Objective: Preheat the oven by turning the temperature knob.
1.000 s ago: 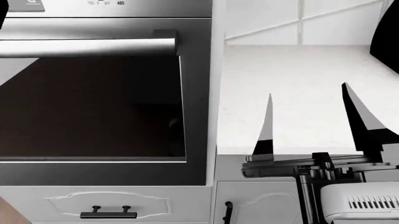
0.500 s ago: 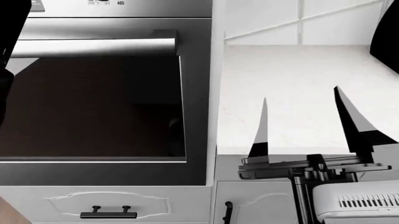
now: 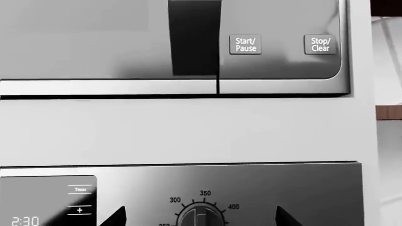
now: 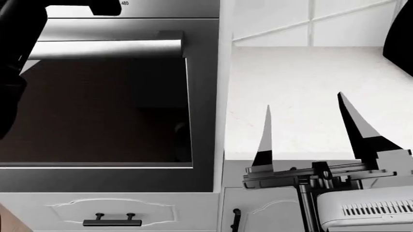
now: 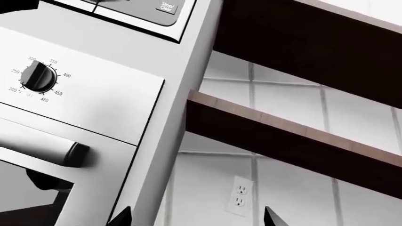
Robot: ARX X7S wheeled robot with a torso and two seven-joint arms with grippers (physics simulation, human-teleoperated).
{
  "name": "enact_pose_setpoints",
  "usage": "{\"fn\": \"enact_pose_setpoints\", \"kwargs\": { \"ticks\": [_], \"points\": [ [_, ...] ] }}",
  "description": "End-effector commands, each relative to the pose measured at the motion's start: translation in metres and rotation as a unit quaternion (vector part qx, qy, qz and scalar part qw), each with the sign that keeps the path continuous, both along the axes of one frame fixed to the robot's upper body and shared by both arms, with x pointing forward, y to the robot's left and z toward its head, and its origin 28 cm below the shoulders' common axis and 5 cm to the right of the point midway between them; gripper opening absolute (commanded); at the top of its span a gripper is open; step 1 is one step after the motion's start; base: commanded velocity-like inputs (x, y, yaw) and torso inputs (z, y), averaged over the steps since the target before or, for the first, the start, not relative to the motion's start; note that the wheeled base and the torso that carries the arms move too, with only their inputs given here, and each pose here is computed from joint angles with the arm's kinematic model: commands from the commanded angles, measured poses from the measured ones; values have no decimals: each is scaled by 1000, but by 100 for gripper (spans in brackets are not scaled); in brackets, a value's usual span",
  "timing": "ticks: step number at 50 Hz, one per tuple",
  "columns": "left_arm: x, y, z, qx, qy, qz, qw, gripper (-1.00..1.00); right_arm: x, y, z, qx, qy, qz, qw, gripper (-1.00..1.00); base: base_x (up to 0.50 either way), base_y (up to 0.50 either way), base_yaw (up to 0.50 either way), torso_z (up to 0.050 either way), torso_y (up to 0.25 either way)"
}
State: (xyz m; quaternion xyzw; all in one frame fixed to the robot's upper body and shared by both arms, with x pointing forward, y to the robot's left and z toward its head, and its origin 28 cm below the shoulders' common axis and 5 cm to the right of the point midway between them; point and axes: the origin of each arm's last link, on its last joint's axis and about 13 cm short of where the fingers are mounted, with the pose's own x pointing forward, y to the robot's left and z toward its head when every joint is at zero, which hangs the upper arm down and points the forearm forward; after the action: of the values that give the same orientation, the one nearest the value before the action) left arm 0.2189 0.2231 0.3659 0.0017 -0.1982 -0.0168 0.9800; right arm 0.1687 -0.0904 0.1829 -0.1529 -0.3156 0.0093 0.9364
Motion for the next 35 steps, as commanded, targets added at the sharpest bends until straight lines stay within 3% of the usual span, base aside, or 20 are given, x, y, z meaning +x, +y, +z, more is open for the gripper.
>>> {"fn": "enact_pose_setpoints", "kwargs": {
  "ticks": [1,20,35],
  "points": [
    [0,0,-1,0,8,-6,1000,100,-4,1,-1,-8,1,22,1000,100,0,0,0,0,0],
    [6,-2,-5,0,24,-29,999,100,-1,2,-4,-9,8,25,1000,100,0,0,0,0,0],
    [22,3,-10,-17,41,-15,999,100,0,3,-7,-11,12,23,1000,100,0,0,0,0,0]
  ]
}}
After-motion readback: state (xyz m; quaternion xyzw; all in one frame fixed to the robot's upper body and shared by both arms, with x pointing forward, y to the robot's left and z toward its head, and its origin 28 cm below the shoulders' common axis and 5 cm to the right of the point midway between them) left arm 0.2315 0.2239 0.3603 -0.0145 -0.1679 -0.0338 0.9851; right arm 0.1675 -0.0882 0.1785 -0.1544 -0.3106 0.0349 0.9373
